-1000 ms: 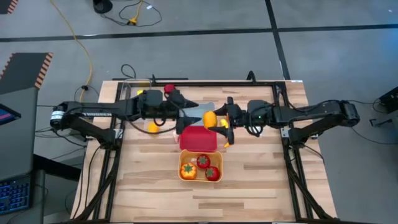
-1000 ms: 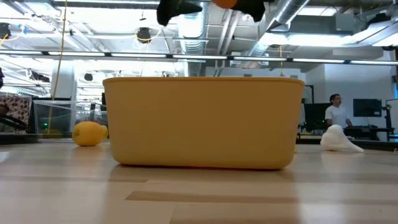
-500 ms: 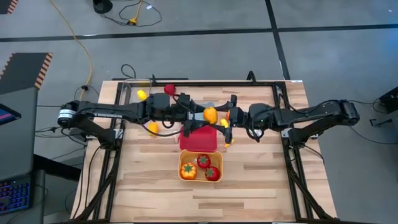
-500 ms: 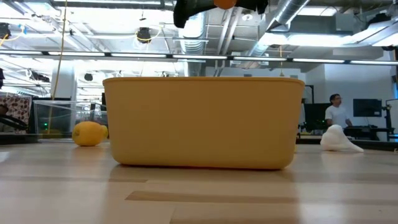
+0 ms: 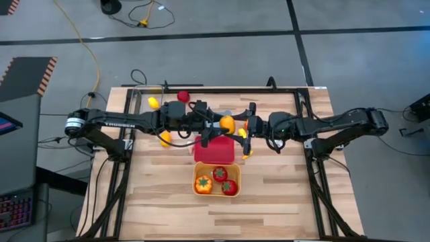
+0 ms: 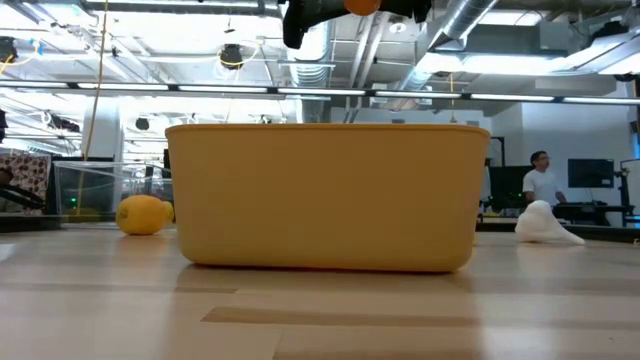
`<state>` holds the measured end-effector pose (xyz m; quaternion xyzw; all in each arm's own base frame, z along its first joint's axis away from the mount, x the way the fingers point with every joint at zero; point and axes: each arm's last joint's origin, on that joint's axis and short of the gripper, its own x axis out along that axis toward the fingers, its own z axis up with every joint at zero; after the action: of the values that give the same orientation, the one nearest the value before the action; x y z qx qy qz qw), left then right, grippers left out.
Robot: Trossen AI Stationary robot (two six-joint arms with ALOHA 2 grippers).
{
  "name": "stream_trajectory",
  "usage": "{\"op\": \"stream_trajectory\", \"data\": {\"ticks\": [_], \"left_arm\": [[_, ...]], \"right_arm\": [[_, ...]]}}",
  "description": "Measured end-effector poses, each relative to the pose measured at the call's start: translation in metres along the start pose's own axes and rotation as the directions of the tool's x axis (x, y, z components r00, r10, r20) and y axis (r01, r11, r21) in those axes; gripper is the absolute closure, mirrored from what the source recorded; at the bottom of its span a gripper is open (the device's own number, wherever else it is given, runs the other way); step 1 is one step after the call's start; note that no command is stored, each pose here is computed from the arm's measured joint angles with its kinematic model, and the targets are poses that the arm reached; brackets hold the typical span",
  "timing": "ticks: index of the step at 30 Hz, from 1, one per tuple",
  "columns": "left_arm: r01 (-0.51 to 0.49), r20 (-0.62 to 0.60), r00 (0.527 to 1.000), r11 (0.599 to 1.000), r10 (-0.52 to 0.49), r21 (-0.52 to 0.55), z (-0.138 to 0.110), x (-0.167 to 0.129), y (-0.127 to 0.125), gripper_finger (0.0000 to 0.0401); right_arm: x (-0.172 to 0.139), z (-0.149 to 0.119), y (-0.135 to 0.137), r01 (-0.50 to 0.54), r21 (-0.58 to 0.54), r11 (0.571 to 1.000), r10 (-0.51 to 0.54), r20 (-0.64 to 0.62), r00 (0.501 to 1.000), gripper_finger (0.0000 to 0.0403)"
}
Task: Sort produce into baskets
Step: Put the right yellow lemon into the transparent bin
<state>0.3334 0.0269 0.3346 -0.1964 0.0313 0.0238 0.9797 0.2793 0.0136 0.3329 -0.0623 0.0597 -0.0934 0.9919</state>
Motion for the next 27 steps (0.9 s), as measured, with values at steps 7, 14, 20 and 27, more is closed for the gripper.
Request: {"op": "stream_trajectory", "data": {"ticks": [7,14,20,27], "left_arm": [[0.006,-0.003,1.000,1.000,-0.006,-0.003,-0.0001,0.0000,0.0000,0.0188],[0.014,-0.007,1.000,1.000,-0.014,0.004,-0.0003,0.0000,-0.0004,0.0178],[0.014,-0.007,1.000,1.000,-0.014,0.005,-0.0002,0.0000,-0.0004,0.0176],[-0.010,-0.005,1.000,0.999,0.010,0.032,0.0011,-0.0003,0.0049,0.0176]], "right_arm": [[-0.0001,0.0001,0.0000,0.000,0.000,1.000,0.000,0.000,1.000,0.0071],[-0.0001,0.0003,0.0000,-0.003,0.004,1.000,0.003,0.002,1.000,0.0043],[-0.0001,0.0001,-0.0003,0.014,-0.023,1.000,-0.014,-0.001,1.000,0.0038],[-0.0013,0.0001,-0.0016,0.103,-0.130,0.986,-0.106,-0.012,0.994,0.0037]]}}
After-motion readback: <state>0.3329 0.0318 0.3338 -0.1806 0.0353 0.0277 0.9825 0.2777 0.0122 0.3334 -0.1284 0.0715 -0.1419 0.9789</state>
